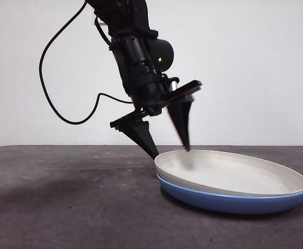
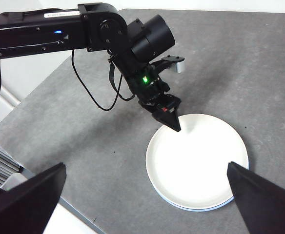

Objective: Pick up the white plate, put it on the blue plate, put it on desk

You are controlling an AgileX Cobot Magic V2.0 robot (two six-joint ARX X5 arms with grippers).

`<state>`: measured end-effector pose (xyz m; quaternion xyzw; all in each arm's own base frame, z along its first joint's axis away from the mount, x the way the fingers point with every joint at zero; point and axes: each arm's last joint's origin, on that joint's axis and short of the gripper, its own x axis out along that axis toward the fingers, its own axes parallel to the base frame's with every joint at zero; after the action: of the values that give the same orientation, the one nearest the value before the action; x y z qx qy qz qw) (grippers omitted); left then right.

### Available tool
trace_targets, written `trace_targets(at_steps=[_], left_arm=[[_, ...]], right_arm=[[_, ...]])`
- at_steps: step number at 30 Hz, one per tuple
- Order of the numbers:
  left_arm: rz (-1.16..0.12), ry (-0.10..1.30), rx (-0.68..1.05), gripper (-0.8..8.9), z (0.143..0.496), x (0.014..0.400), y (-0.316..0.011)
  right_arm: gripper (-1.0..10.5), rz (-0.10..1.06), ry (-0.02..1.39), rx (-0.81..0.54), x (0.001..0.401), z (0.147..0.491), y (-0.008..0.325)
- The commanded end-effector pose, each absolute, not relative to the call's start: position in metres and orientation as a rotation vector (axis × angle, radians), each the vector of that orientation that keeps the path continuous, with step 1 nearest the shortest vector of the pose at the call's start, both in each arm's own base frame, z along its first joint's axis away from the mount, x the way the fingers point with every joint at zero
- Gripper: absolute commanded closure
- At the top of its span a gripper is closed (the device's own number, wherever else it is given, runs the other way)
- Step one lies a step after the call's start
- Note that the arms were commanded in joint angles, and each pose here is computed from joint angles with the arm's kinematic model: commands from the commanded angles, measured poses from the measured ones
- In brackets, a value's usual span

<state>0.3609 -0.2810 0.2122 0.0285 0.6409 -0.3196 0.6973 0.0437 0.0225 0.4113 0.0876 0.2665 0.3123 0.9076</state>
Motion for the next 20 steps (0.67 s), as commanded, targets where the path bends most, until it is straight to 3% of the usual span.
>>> trace_targets(at_steps=[1,11,20], left_arm=[[-0.743,1.401,0.073,3.05,0.217,0.364,-0.289],[-0.757,1.339,0.159,2.72,0.281,0.36,-0.28],[-0.814,1.188,0.168,2.45,0.369,0.319,-0.248]], right_arm=[[3.6,0.655,0.519,0.165,0.042,0.417,0.022],[3.6,0.655,0.519,0.162,0.042,0.417,0.022],[3.6,0.655,0.52,0.162,0.042,0.417,0.022]])
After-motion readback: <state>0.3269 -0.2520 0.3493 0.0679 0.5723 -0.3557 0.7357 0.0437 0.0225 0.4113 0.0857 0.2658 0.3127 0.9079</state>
